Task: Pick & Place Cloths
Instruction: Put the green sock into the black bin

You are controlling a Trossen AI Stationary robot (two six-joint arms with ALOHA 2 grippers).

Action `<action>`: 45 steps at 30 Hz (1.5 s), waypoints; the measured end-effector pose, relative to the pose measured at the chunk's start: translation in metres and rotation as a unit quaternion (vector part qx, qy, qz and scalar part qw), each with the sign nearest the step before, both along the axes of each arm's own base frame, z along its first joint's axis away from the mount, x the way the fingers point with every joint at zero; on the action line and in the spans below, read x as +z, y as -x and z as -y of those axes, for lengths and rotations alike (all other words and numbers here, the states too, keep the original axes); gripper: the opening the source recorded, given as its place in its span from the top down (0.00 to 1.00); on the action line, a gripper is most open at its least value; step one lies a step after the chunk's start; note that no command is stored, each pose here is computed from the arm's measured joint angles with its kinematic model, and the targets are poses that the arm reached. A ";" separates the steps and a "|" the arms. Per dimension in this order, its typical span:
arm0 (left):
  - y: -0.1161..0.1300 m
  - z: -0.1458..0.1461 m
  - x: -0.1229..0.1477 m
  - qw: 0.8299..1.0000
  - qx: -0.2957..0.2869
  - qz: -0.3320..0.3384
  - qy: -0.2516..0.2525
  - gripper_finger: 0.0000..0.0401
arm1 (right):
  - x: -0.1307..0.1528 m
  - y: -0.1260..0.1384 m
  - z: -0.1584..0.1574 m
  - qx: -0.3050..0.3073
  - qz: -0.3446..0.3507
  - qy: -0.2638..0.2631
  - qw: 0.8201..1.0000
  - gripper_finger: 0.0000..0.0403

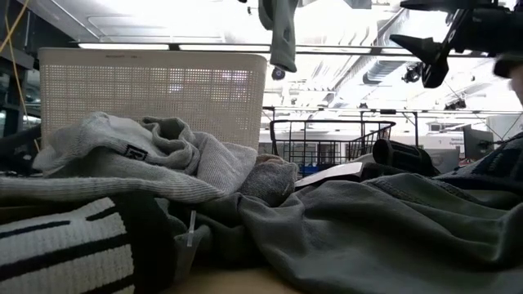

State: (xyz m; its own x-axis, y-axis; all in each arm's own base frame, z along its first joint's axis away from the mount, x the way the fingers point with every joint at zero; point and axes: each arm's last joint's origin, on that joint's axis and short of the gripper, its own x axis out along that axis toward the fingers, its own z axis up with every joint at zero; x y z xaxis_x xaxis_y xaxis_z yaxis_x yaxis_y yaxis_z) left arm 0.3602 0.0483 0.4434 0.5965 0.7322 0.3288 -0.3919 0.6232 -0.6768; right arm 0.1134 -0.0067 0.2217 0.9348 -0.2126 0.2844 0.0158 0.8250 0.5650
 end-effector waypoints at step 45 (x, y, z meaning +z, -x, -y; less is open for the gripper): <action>-0.024 -0.029 0.006 0.980 -0.198 -0.027 -0.012 1.00 | 0.075 -0.004 0.001 -0.066 -0.041 0.183 0.980 0.41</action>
